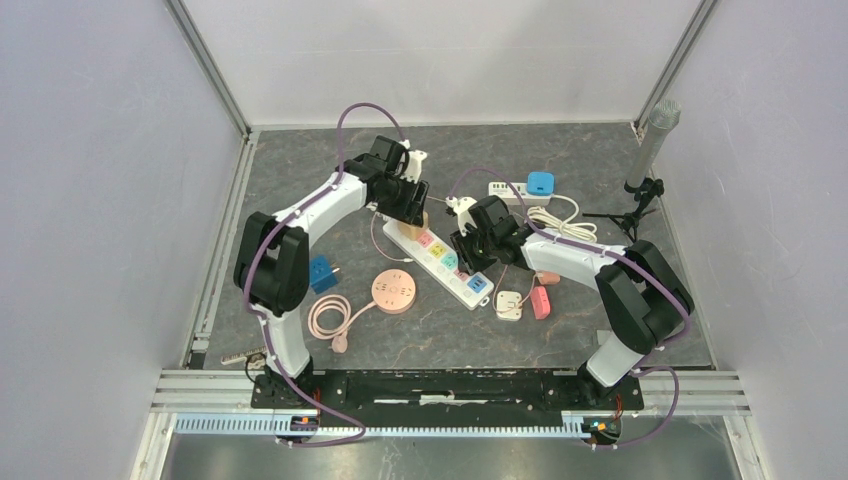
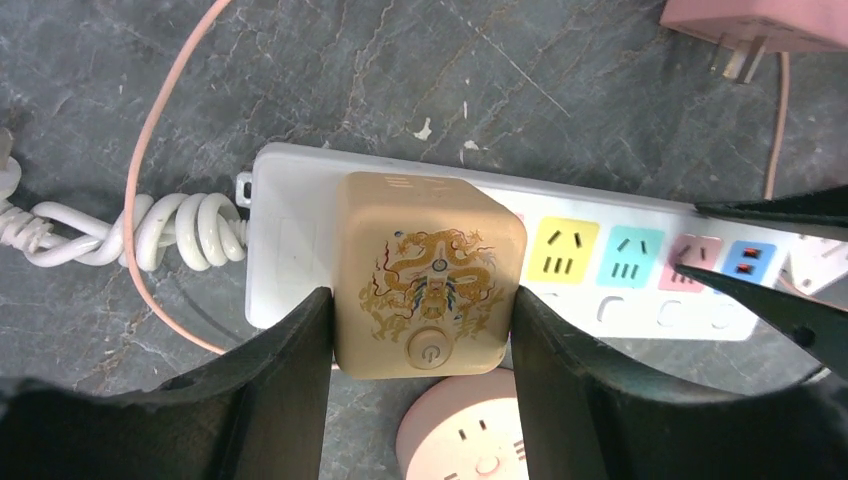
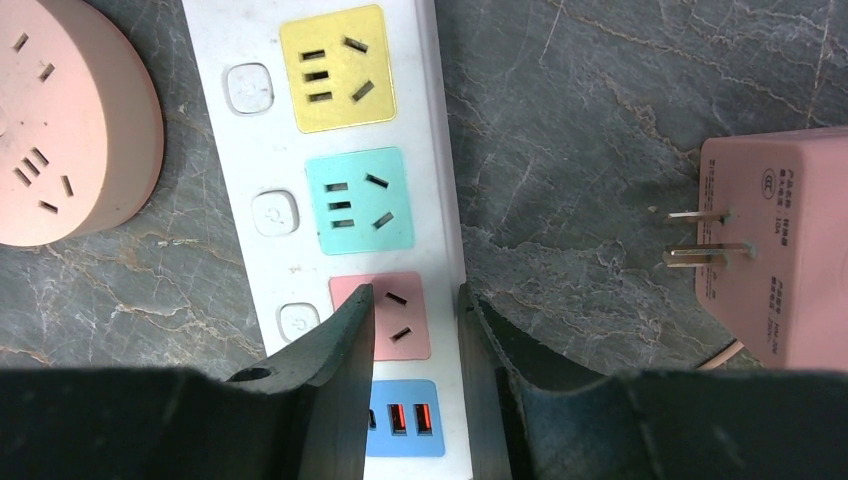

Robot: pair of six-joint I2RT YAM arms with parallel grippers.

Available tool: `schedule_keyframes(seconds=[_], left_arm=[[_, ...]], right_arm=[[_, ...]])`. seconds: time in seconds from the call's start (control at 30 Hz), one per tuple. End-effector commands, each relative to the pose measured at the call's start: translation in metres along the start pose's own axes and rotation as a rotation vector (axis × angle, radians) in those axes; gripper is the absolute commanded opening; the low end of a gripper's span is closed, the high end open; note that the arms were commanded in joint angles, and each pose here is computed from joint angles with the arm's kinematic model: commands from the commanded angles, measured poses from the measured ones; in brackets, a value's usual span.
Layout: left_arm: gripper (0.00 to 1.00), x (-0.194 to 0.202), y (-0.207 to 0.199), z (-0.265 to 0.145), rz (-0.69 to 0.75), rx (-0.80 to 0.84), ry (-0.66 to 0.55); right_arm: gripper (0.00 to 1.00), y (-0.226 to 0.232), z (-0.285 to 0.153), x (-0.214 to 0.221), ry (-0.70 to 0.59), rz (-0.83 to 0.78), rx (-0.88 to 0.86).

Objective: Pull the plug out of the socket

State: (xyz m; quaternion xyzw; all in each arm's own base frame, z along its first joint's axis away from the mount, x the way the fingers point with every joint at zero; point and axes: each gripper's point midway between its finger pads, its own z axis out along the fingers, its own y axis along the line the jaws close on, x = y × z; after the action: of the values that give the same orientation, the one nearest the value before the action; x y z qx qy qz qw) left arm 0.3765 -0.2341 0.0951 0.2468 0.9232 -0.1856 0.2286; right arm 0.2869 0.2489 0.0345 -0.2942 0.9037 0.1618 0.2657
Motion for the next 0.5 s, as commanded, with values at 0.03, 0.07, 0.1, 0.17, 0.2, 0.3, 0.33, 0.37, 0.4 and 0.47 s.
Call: schedule_keyframes(seconds=[0.03, 0.07, 0.1, 0.17, 0.2, 0.3, 0.33, 0.37, 0.4, 0.47], left_arm=[[0.08, -0.041, -0.060, -0.047, -0.022, 0.274, -0.099], [0.08, -0.042, -0.059, -0.047, -0.023, 0.265, -0.100], [0.08, -0.041, -0.055, -0.045, -0.026, 0.244, -0.099], [0.08, -0.039, -0.050, -0.041, -0.040, 0.211, -0.089], [0.08, -0.037, -0.048, -0.039, -0.049, 0.200, -0.085], [0.08, -0.035, -0.041, -0.037, -0.062, 0.159, -0.101], [0.08, -0.036, -0.039, -0.039, -0.060, 0.145, -0.111], [0.08, -0.037, -0.036, -0.040, -0.059, 0.121, -0.119], [0.08, -0.038, -0.033, -0.042, -0.057, 0.103, -0.126], [0.08, -0.041, -0.026, -0.047, -0.059, 0.065, -0.143]], right_arm=[[0.38, -0.025, 0.010, 0.095, 0.299, -0.010, 0.111], [0.38, -0.025, 0.010, 0.095, 0.299, -0.009, 0.112], [0.38, -0.025, 0.010, 0.095, 0.297, -0.008, 0.112], [0.38, -0.024, 0.010, 0.093, 0.293, -0.006, 0.109], [0.38, -0.024, 0.010, 0.093, 0.292, -0.007, 0.109], [0.38, -0.024, 0.010, 0.090, 0.285, -0.006, 0.107], [0.38, -0.024, 0.010, 0.090, 0.286, -0.006, 0.108], [0.38, -0.024, 0.010, 0.090, 0.284, -0.006, 0.108], [0.39, -0.024, 0.010, 0.089, 0.282, -0.005, 0.108], [0.39, -0.023, 0.010, 0.087, 0.277, -0.002, 0.108]])
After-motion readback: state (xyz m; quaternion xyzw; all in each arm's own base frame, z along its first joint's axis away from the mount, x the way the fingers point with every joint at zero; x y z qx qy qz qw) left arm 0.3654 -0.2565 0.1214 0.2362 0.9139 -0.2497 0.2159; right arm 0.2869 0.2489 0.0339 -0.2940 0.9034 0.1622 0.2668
